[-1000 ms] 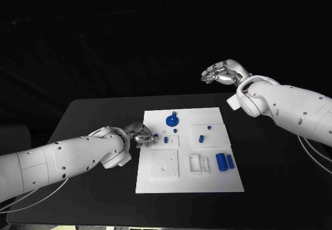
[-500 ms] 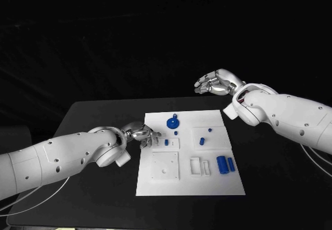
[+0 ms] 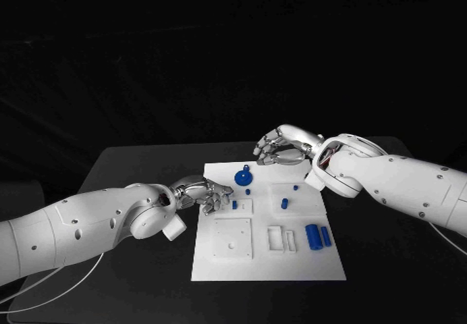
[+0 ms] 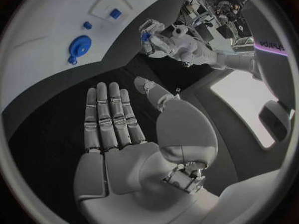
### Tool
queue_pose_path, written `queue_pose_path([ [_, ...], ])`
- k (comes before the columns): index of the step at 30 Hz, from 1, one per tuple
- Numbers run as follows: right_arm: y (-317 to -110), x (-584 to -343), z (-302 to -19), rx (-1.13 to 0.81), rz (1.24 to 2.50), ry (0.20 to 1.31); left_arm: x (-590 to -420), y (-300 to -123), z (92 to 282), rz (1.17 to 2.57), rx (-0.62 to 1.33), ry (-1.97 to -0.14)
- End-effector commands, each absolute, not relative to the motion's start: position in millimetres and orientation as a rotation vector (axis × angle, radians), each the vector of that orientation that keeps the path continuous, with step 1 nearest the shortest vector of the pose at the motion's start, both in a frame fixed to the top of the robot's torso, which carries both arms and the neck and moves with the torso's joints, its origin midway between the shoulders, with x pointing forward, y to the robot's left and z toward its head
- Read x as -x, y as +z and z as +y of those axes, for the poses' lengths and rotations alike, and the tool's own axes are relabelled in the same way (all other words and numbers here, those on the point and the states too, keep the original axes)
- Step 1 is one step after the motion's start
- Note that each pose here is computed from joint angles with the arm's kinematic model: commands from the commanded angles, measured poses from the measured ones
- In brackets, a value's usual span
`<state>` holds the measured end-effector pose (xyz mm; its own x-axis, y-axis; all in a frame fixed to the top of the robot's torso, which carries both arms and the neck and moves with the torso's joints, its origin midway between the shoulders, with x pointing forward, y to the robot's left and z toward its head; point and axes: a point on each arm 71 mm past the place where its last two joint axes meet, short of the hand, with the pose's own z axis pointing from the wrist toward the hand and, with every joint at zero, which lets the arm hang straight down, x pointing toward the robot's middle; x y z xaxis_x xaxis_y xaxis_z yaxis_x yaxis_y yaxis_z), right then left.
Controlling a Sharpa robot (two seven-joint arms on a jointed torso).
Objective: Assemble the parts on the task board
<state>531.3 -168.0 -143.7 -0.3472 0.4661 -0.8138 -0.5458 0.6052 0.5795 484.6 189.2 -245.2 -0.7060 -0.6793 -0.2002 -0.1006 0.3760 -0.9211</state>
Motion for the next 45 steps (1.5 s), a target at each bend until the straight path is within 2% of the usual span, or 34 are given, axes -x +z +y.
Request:
queue_pose_path([
  [1, -146, -525, -162, 0.164, 1.628, 0.999, -478.9, -240.0, 181.2, 2.076, 0.714, -1.528],
  [11, -153, -501, -137, 0.246, 1.648, 1.061, -467.5, -236.3, 173.5, 2.103, 0.678, -1.62],
  [27, -161, -481, -122, 0.299, 1.702, 1.134, -463.1, -233.5, 172.3, 2.093, 0.677, -1.669],
  [45, -166, -475, -122, 0.305, 1.733, 1.156, -463.3, -233.2, 173.3, 2.085, 0.678, -1.671],
])
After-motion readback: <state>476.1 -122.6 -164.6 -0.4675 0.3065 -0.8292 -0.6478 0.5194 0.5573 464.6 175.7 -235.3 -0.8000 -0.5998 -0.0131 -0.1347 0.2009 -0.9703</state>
